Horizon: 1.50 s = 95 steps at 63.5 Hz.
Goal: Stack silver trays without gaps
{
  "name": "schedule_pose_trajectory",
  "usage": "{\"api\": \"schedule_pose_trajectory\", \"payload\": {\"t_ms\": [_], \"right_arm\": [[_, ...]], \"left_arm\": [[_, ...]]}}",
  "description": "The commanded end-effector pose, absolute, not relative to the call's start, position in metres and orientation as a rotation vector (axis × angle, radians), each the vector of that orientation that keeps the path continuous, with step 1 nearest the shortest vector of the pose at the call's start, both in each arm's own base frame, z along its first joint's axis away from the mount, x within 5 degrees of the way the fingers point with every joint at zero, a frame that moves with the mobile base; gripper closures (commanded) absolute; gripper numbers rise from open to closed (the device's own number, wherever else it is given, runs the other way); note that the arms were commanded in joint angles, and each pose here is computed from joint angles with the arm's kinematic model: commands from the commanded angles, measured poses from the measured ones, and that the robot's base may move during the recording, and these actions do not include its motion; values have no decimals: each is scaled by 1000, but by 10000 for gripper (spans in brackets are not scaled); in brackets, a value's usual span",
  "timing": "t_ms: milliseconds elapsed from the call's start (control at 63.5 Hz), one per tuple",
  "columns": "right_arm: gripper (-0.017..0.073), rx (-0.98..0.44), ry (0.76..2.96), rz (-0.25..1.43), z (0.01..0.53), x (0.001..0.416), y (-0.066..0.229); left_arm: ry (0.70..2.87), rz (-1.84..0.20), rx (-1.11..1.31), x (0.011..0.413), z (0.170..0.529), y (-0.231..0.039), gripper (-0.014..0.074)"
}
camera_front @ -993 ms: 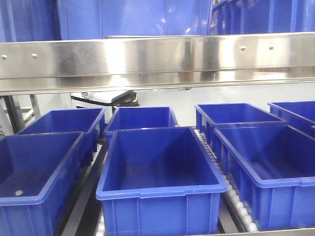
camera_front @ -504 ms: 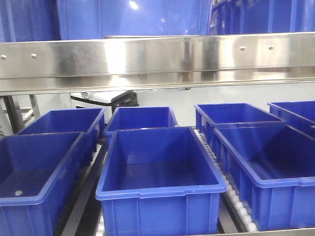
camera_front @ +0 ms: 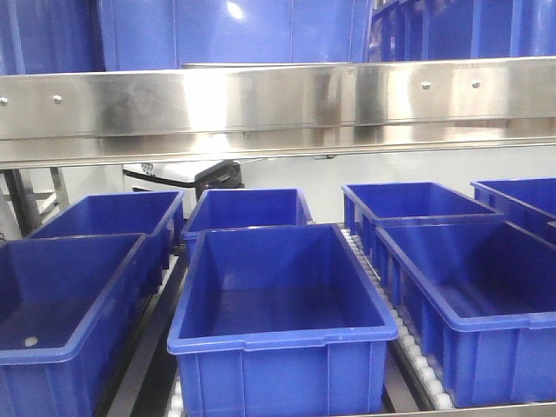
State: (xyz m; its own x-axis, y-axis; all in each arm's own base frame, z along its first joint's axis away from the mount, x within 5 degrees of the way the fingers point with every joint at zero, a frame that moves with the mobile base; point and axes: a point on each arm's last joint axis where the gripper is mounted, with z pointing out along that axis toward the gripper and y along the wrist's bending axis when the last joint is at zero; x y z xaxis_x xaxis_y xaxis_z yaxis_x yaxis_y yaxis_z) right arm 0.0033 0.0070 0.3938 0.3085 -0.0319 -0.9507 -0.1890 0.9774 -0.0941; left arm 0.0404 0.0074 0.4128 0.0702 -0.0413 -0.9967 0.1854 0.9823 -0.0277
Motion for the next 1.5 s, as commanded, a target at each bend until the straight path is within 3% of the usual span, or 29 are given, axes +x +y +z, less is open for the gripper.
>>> {"api": "schedule_pose_trajectory", "payload": {"t_ms": [0,205,536,677,993,1150,1481], "right_arm": [[628,-141,1305,39,383,10,7],[628,40,1475,43,330,37,3],[628,61,1518,-10,228,52,-2],[628,35,1584,-44,208,56,-2],[628,22,1604,-61,202,56,-3],[628,95,1607,10,202,56,-3],[628,36,1586,-27,204,56,-2]], "left_arm": [[1473,-184,112,39,415,7,596],[1473,-184,112,39,415,7,596],[1473,-184,112,39,415,7,596],[1471,-185,113,39,415,7,596],[1471,-185,113,39,415,7,596],[1471,-185,113,39,415,7,596],[1471,-185,113,39,415,7,596]]}}
